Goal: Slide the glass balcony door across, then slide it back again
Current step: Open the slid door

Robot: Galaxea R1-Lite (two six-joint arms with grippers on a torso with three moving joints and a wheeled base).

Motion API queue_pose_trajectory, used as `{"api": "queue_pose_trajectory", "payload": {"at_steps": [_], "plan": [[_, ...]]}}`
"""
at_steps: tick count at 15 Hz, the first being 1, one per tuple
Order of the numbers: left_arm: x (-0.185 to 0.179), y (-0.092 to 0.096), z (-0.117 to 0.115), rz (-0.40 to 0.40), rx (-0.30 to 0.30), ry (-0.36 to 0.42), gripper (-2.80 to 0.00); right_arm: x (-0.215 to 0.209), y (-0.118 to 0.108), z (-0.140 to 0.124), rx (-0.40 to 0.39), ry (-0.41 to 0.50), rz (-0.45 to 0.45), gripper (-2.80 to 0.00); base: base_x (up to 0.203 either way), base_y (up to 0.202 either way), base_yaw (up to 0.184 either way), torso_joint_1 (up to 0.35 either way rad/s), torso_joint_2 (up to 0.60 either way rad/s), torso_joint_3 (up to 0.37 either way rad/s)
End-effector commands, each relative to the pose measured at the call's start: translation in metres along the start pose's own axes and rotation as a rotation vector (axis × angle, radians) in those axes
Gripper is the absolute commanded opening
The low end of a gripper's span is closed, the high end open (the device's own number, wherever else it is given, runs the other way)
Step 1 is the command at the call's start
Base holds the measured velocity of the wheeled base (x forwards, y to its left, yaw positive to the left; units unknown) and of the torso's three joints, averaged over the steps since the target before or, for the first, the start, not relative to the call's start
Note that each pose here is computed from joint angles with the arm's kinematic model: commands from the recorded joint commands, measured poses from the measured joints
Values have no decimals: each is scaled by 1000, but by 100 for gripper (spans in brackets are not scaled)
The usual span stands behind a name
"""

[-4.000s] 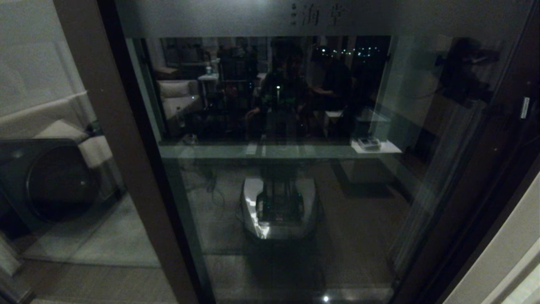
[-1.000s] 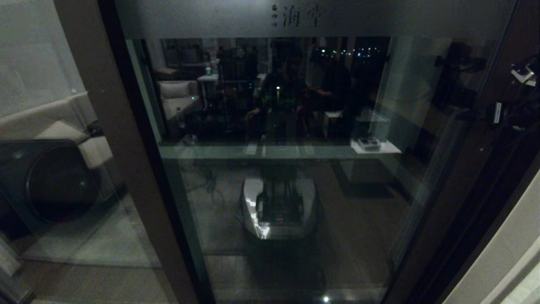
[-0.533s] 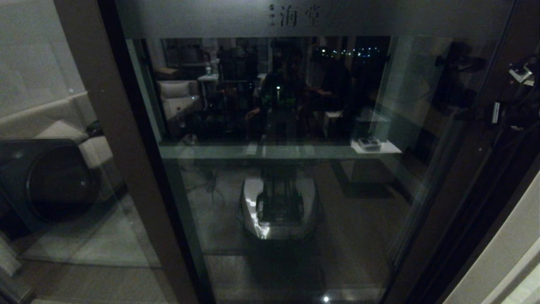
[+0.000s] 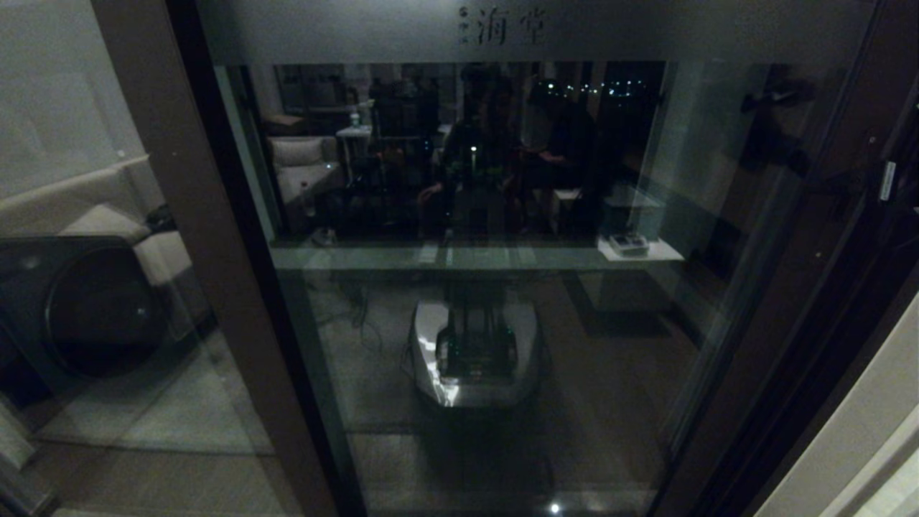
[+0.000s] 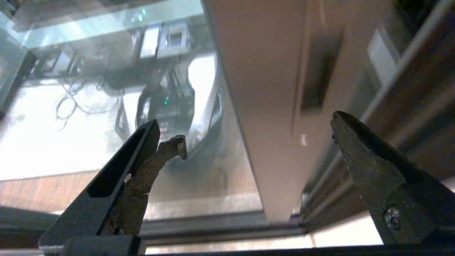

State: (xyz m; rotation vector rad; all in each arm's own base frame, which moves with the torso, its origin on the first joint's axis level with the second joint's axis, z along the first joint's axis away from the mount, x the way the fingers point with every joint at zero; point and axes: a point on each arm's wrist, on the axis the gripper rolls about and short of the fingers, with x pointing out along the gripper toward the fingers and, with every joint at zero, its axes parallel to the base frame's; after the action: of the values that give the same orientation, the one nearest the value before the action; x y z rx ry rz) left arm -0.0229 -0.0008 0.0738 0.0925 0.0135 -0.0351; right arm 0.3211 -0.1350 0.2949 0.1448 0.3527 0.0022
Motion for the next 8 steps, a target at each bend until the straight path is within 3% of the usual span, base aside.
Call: {"api": "queue_pose_trajectory", "payload": {"at_steps": [1,5,7,8], "plan": [[0,0,0,-1,1,2,-280,-30,13,-7,0,2,0,0,0,0,0,0,0,0],[0,0,0,-1,1,2,-280,-53,-3,1,8,-51,-74,0,0,0,0,0,0,0],[0,0,0,-1,1,2,-280,-55,-8,4,9,-63,-92,-280,0,0,0,0,0,0],[0,0,0,-1,1,2,-280,-55,-9,5,9,-67,-94,-280,0,0,0,0,0,0]]}}
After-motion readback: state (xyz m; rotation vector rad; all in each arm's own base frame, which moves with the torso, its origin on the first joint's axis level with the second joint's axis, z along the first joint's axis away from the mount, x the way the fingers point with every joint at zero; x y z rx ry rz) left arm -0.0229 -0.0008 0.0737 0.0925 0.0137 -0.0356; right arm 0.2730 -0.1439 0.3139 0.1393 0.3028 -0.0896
